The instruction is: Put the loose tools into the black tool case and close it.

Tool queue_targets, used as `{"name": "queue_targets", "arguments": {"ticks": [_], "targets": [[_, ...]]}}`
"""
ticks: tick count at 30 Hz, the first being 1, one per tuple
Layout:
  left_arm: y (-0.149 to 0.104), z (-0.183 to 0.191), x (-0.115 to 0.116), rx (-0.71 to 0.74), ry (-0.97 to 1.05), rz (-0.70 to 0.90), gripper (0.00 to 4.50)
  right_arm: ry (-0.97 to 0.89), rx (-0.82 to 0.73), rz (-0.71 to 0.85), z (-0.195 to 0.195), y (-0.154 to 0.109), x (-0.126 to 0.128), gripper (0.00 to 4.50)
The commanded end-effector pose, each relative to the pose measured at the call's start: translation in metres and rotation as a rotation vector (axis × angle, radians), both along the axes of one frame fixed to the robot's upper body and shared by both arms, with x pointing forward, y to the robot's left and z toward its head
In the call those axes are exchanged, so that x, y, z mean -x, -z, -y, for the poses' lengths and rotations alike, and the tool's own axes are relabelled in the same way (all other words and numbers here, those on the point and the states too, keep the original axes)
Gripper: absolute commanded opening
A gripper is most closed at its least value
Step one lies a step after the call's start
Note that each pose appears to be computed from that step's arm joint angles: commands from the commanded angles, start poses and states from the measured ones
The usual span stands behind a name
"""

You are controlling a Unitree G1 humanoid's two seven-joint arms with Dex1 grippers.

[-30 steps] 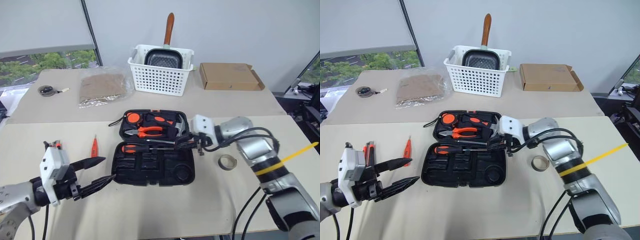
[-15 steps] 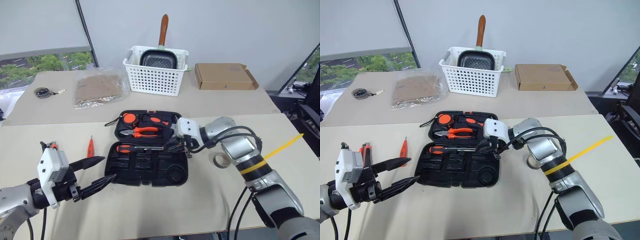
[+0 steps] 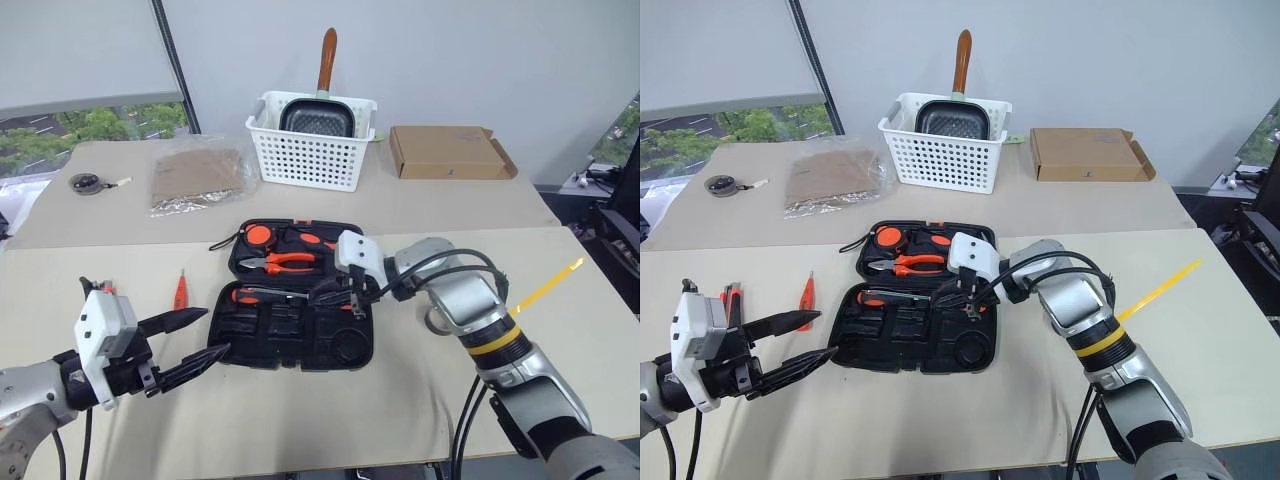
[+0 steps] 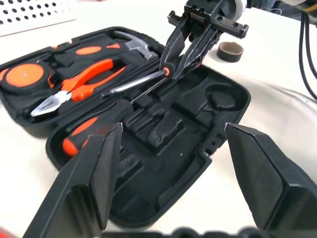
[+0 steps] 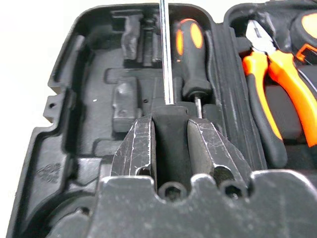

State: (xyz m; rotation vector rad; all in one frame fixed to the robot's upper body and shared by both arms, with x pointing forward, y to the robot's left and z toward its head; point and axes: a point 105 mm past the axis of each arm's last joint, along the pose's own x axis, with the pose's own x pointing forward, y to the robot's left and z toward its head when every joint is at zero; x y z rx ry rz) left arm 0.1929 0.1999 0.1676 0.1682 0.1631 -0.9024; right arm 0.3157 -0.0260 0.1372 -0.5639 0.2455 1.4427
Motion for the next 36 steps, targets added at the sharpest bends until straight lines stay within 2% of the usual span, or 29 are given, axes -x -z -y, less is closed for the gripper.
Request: {"name": "queue_targets", "arguments": {"ticks": [1, 6, 8, 11, 12, 15, 21, 22, 23, 25, 27, 30, 32, 34, 36], "targets": [[-0.004, 0.001, 0.001, -0.006, 0.016, 0.033, 3.54, -0.014, 0.043, 0.044, 0.001, 0.011, 0.0, 0.62], [-0.003, 0.0, -0.001, -0.009, 0.01, 0.033, 3.54, -0.05, 0.073, 0.066, -0.001, 0.022, 0.003, 0.62], [-0.003, -0.001, -0.001, -0.009, 0.008, 0.033, 3.54, -0.058, 0.069, 0.083, -0.002, 0.022, 0.003, 1.62], [-0.002, -0.001, -0.002, -0.009, 0.007, 0.033, 3.54, -0.054, 0.052, 0.115, -0.002, 0.015, 0.0, 2.47], [-0.002, -0.001, -0.002, -0.008, 0.007, 0.033, 3.54, -0.051, 0.031, 0.125, -0.002, 0.01, 0.0, 2.94], [-0.001, -0.004, -0.001, -0.008, 0.006, 0.03, 3.54, -0.057, -0.054, 0.103, -0.001, -0.014, 0.005, 3.87], [0.002, -0.009, 0.0, -0.006, 0.002, 0.022, 3.54, -0.051, -0.326, 0.053, -0.009, -0.045, 0.013, 3.87], [0.003, -0.009, -0.001, -0.005, 0.003, 0.022, 3.54, -0.056, -0.354, 0.051, -0.01, -0.044, 0.015, 3.33], [0.003, -0.009, -0.001, -0.005, 0.004, 0.022, 3.54, -0.058, -0.368, 0.051, -0.011, -0.043, 0.016, 3.09], [0.005, -0.009, -0.003, -0.004, 0.005, 0.022, 3.54, -0.039, -0.309, 0.077, -0.01, -0.019, 0.014, 2.49], [0.005, -0.009, -0.004, -0.004, 0.007, 0.023, 3.54, -0.014, -0.268, 0.088, -0.01, -0.002, 0.011, 1.67], [0.005, -0.009, -0.005, -0.006, 0.01, 0.024, 3.54, 0.041, -0.218, 0.065, -0.007, 0.012, 0.003, 0.72], [0.005, -0.009, -0.006, -0.009, 0.01, 0.026, 3.54, 0.072, -0.123, 0.043, 0.0, 0.028, -0.001, 0.06], [0.004, -0.01, -0.006, -0.012, 0.01, 0.03, 3.54, 0.147, -0.027, 0.05, 0.01, 0.044, -0.011, 0.06], [0.003, -0.009, -0.006, -0.012, 0.01, 0.032, 3.54, 0.13, 0.037, 0.02, 0.015, 0.055, -0.007, 0.06]]}}
